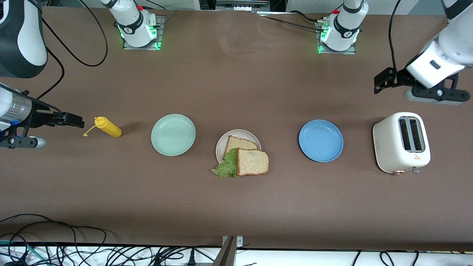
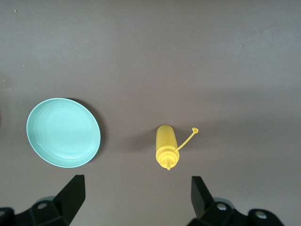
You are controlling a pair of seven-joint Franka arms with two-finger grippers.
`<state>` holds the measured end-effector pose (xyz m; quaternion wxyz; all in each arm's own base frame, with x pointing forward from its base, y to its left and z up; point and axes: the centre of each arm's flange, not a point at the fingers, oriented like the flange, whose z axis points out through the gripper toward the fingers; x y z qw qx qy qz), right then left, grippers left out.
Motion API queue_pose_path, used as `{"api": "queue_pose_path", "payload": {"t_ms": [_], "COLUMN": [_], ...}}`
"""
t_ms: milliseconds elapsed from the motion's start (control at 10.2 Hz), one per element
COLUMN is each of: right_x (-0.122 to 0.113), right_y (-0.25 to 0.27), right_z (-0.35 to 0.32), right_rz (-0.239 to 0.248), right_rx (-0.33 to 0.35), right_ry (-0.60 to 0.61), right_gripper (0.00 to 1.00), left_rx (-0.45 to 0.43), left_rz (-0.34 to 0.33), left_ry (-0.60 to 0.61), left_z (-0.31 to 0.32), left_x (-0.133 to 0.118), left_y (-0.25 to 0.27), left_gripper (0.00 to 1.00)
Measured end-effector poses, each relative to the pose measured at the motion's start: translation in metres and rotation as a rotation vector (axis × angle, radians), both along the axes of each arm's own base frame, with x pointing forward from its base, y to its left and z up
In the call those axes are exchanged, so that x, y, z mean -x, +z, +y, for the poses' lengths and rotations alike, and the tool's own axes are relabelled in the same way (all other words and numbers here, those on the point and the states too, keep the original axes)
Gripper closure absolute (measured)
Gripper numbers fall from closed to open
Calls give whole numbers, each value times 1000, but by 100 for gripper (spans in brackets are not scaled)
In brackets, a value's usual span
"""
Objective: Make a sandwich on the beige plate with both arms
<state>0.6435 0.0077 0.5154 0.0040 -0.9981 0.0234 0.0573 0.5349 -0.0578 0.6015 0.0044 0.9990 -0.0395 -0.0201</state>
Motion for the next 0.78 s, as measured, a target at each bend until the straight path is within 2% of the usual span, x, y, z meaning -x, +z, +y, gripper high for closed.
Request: {"api": "queue_pose_path", "payload": {"t_ms": [196,785], "right_x": [0,0], "right_y": [0,0], "right_z": [0,0], "right_rz": [-1,-3], "right_rx": [0,1], "right_ry": [-3,-6], "right_gripper": [0,0], "left_rx": [-1,-3], "left_rz": [-5,12], "left_ry": [-6,31], "left_z": [-5,-3], "left_x": [6,2], "left_y": [3,-8], "left_gripper": [0,0]}}
